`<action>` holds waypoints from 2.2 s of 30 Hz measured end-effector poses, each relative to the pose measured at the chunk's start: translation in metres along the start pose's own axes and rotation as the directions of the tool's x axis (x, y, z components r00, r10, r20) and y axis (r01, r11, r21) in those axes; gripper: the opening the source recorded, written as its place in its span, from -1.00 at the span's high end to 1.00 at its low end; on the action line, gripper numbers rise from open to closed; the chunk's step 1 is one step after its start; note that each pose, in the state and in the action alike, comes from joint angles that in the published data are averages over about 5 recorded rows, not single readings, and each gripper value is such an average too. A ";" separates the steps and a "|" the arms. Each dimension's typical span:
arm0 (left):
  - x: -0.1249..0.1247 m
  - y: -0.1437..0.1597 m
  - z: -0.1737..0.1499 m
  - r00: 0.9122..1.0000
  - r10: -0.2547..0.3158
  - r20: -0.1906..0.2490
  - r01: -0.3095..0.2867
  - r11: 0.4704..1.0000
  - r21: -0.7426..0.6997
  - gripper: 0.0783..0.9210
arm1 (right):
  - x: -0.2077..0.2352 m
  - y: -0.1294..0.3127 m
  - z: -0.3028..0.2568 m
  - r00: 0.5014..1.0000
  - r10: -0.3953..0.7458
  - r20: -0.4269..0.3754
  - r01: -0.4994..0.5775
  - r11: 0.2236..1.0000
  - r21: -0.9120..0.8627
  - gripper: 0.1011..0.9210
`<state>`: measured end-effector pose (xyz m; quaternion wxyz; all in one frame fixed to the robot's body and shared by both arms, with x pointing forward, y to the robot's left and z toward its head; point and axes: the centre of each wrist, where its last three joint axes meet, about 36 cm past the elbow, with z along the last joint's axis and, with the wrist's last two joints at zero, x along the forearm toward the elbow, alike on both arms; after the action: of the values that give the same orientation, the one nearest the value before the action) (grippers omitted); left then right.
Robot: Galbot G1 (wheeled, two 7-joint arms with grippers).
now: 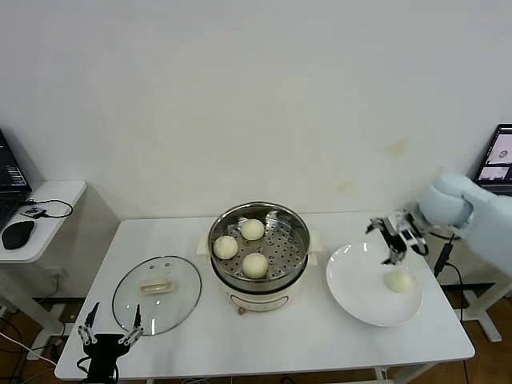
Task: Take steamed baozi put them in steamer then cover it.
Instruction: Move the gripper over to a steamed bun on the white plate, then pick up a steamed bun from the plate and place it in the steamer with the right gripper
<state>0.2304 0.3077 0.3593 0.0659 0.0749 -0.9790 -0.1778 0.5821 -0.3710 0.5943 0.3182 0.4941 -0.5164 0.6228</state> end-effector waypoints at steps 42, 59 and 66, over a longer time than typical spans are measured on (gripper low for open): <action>0.002 0.004 0.003 1.000 -0.015 -0.014 0.015 1.000 -0.004 -0.77 | -0.131 0.051 0.076 0.982 -0.113 -0.151 0.083 0.978 -0.190 -0.70; 0.002 0.002 0.002 1.000 -0.015 -0.013 0.015 1.000 -0.001 -0.77 | -0.127 0.046 0.076 0.983 -0.124 -0.137 0.095 0.975 -0.201 -0.40; 0.000 0.003 0.000 1.000 -0.013 -0.003 0.013 1.000 -0.001 -0.77 | -0.095 0.029 0.072 0.988 -0.098 -0.121 0.072 0.977 -0.202 -0.39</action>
<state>0.2303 0.3108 0.3605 0.0665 0.0817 -0.9783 -0.1785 0.6060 -0.4369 0.4935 0.4251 0.4400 -0.5320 0.5853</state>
